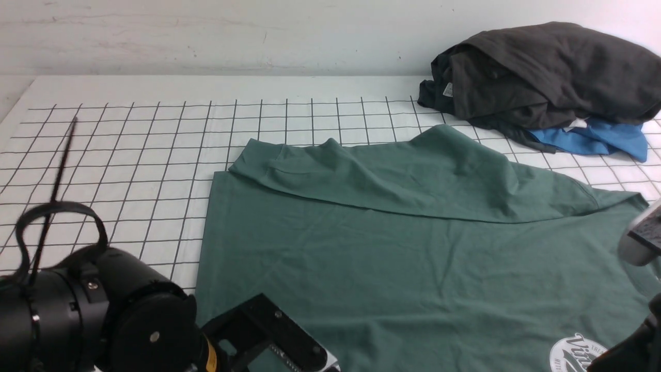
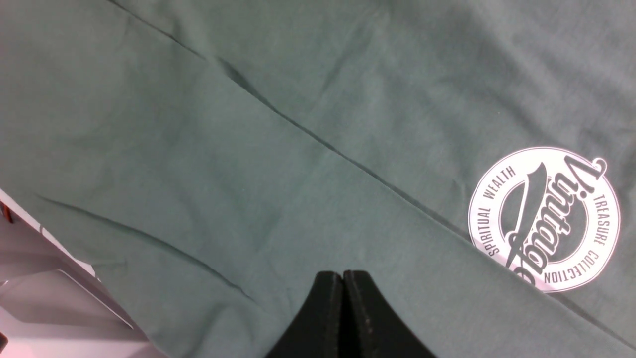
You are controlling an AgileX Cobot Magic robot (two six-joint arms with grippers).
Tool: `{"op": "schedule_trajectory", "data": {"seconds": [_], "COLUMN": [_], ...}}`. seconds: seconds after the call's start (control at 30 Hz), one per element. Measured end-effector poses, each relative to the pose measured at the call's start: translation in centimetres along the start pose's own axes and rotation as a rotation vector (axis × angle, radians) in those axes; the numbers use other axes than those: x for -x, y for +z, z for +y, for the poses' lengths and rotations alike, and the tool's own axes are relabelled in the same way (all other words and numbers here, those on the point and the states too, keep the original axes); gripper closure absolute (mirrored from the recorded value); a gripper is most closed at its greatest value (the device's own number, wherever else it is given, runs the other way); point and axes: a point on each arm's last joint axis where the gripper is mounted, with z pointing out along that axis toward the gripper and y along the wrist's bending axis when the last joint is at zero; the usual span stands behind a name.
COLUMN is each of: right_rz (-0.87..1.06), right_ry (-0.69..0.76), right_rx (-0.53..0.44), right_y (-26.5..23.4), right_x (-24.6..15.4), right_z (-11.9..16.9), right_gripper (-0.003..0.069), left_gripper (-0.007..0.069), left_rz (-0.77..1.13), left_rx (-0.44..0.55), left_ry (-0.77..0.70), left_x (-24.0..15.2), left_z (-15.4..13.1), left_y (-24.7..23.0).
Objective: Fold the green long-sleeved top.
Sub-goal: Use the left arm to clamp the cuff closest to it, then use the left arm to drag and place the cuff at the centered position on the left edge of the fabric
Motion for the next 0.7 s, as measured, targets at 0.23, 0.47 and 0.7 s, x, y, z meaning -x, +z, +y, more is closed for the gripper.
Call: {"op": "schedule_trajectory", "data": {"seconds": [0.23, 0.47, 0.7], "right_rz": [0.006, 0.005, 0.005], "right_ry": [-0.01, -0.011, -0.011], "right_rx": [-0.02, -0.021, -0.021], "right_y": [0.0, 0.0, 0.0], "right_x": [-0.1, 0.0, 0.0], "right_z": [-0.2, -0.2, -0.2], "right_gripper": [0.0673, 0.0673, 0.0673], "left_gripper": [0.0601, 0.0601, 0.0601], "left_rz": [-0.048, 0.033, 0.098], "left_rx": [0.094, 0.086, 0.027], "left_ry": [0.079, 0.05, 0.0], "left_x": [2.4, 2.1, 1.1], "left_z": [0.5, 0.9, 0.7], "left_y": [-3.5, -3.6, -1.6]}}
